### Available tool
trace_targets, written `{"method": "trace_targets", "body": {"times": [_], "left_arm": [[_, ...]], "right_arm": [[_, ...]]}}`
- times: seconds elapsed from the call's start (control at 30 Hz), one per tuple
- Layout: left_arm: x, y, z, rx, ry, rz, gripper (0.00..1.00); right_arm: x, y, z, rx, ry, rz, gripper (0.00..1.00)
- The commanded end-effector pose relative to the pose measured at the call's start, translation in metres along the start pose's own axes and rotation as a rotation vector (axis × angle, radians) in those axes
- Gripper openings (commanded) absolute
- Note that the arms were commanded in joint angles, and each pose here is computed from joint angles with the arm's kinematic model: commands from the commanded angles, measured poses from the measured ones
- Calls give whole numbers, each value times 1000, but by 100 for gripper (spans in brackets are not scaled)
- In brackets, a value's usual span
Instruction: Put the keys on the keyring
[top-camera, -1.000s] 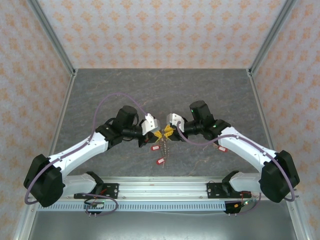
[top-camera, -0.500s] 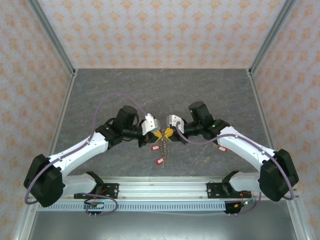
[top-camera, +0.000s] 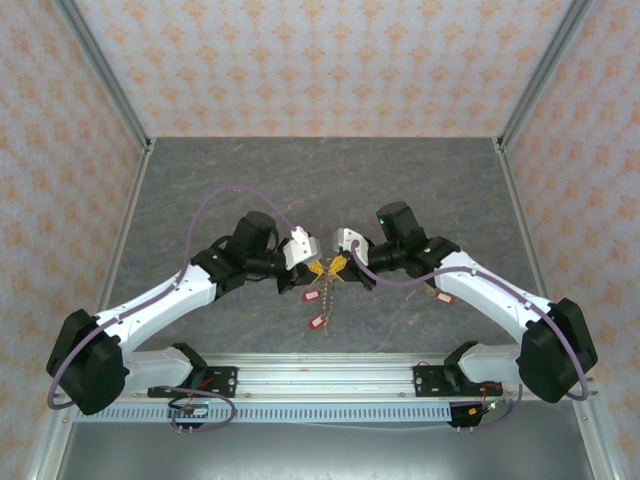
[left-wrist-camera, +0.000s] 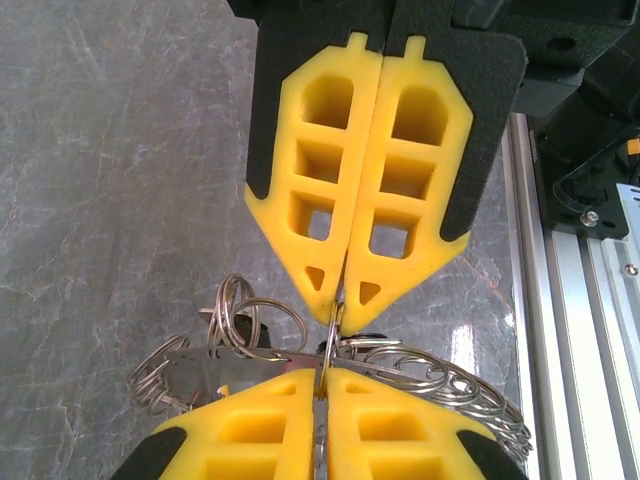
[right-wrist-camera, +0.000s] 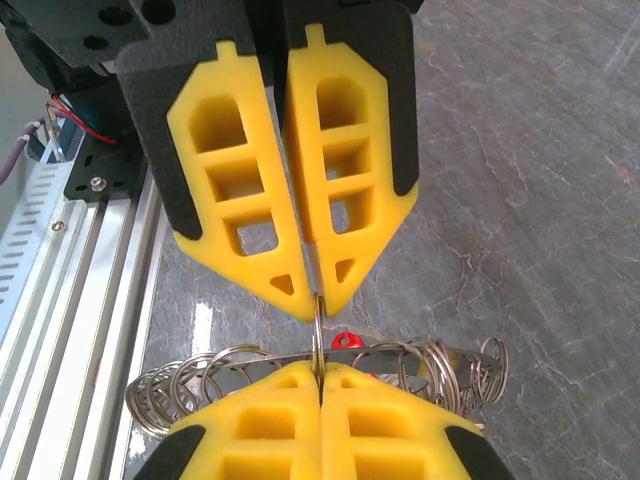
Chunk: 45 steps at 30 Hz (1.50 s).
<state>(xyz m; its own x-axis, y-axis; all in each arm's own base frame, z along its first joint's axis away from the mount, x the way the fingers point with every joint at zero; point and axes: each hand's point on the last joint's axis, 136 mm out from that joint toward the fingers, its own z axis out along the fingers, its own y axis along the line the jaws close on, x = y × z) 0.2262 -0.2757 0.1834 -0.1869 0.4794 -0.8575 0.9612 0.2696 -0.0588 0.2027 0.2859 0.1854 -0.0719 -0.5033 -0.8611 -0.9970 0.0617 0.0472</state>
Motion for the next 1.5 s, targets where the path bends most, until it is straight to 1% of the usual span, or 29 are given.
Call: {"method": "trace_targets", "body": {"times": [0.0,0.2,0.27,0.37,0.43,0.5,0.6,0.7,0.8,0.83,1.03,1.2,1.27,1.43,1.47], "left_arm": [[-9,1,0,-6,18,37,12],[-7,1,5,6,57,41,14],[-3,-1,6,19,80,46,16],[-2,-2,7,28,88,50,16],[-1,-2,7,31,91,53,11],[-1,-1,7,26,96,55,1],[0,4,8,1,100,48,0],[-6,2,7,-5,36,54,0],[-20,-3,4,2,-68,68,0],[-24,-4,3,3,-91,74,0],[-32,-11,-1,50,-138,77,0],[-36,-14,-2,69,-160,72,0],[-36,-14,-1,73,-160,71,0],[-32,-7,-1,31,-145,58,0],[-30,-5,-1,17,-131,59,0]], "right_arm": [[-19,0,-7,14,-24,-21,0],[-26,1,-7,17,-34,-22,0],[-30,0,-7,21,-47,-24,0],[-32,1,-8,19,-59,-19,0],[-33,1,-8,17,-66,-19,0],[-33,2,-8,19,-69,-23,0],[-31,4,-10,27,-76,-30,0],[-22,4,-9,38,-77,-20,3],[-12,5,-5,11,-92,28,14],[-10,5,-4,-5,-98,38,15],[-10,0,-1,-6,-166,65,15],[-12,1,-2,-16,-191,62,16],[-15,1,-4,-13,-210,58,15],[-14,-5,-8,28,-209,73,0],[-12,-6,-8,42,-197,73,0]]}}
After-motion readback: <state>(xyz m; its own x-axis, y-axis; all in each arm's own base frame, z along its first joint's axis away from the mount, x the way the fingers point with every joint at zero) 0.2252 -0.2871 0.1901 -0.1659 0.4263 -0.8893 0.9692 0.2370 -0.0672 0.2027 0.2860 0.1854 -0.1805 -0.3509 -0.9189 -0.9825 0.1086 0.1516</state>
